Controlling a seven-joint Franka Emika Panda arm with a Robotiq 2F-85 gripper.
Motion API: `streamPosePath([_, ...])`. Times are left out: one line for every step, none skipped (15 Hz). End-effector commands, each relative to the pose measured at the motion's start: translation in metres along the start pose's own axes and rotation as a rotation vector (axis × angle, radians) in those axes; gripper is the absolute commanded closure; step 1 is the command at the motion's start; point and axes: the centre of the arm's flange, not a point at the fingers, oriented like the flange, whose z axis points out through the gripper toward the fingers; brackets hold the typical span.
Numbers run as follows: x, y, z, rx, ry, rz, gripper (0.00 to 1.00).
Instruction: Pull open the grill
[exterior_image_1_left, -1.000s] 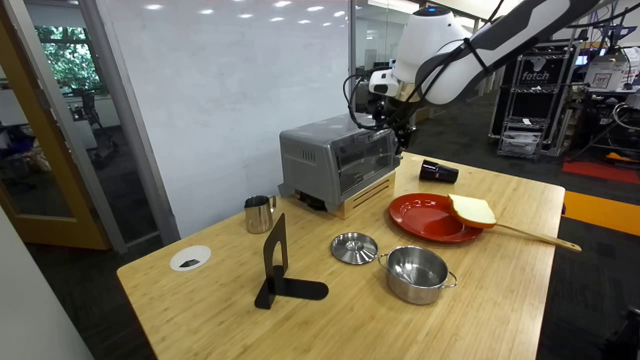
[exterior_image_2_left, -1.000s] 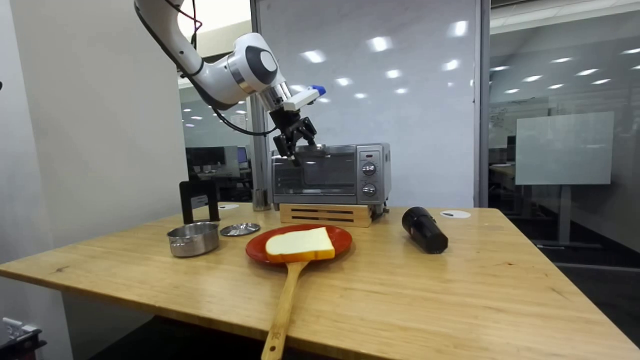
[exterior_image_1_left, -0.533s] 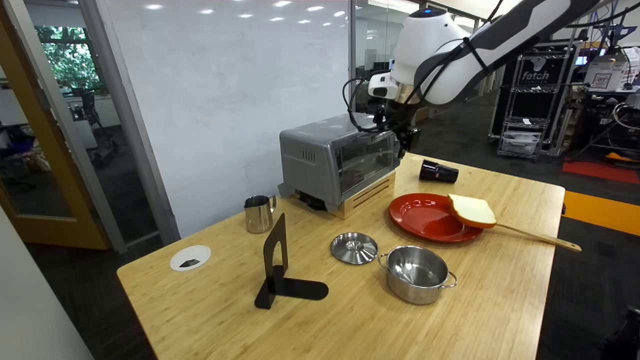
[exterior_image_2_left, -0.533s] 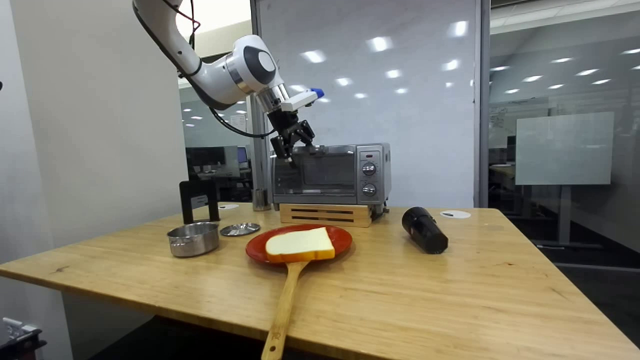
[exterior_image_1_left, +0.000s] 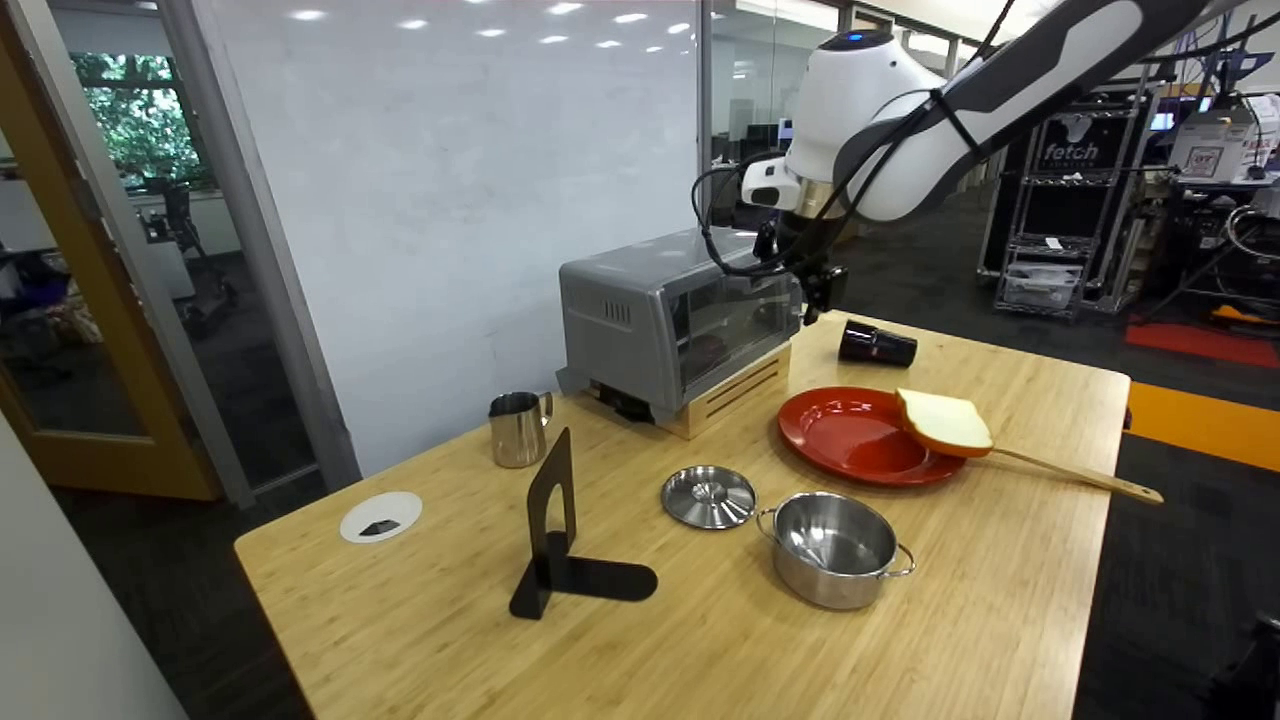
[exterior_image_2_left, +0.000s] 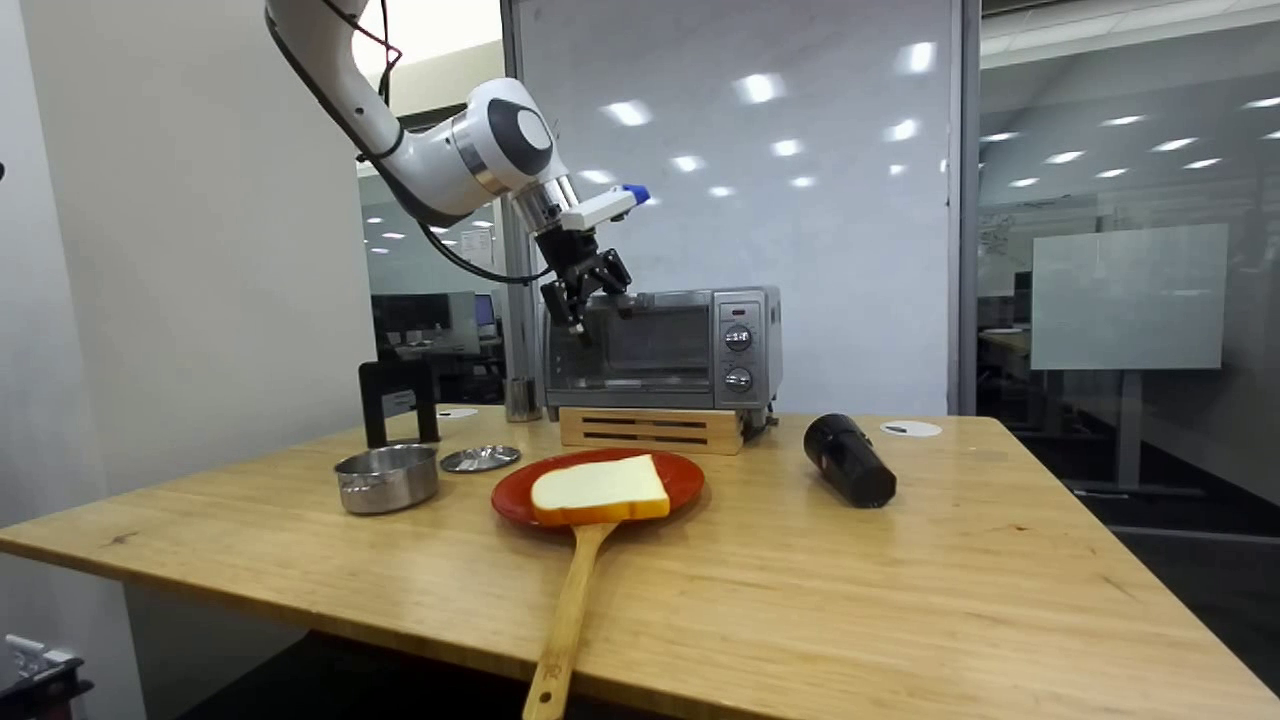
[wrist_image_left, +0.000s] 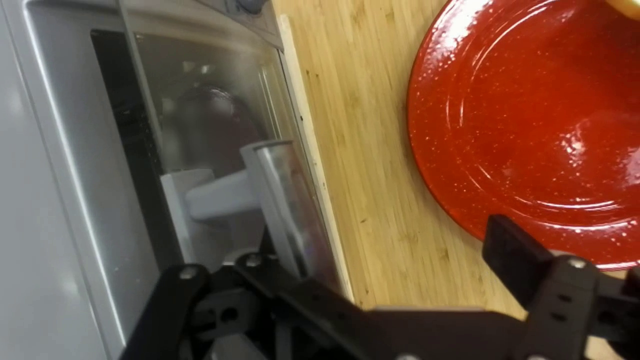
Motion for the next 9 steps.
streamPosePath([-0.002,-0.023,0.005,0.001,-0.026,-0.009,0.00])
streamPosePath([-0.002,-0.027,0.006,0.001,-0.028,-0.012,0.00])
streamPosePath([-0.001,-0.031,0.007,0.005,-0.029,-0.016,0.00])
streamPosePath([0.001,-0.035,0.008,0.009,-0.029,-0.020,0.00])
streamPosePath([0.002,-0.039,0.007,0.004,-0.029,-0.022,0.00])
streamPosePath([0.003,-0.044,0.005,0.003,-0.027,-0.027,0.00])
streamPosePath([0.004,-0.048,0.004,0.003,-0.027,-0.032,0.00])
streamPosePath([0.005,-0.053,0.002,0.003,-0.025,-0.036,0.00])
streamPosePath([0.007,-0.057,0.001,0.004,-0.021,-0.039,0.00])
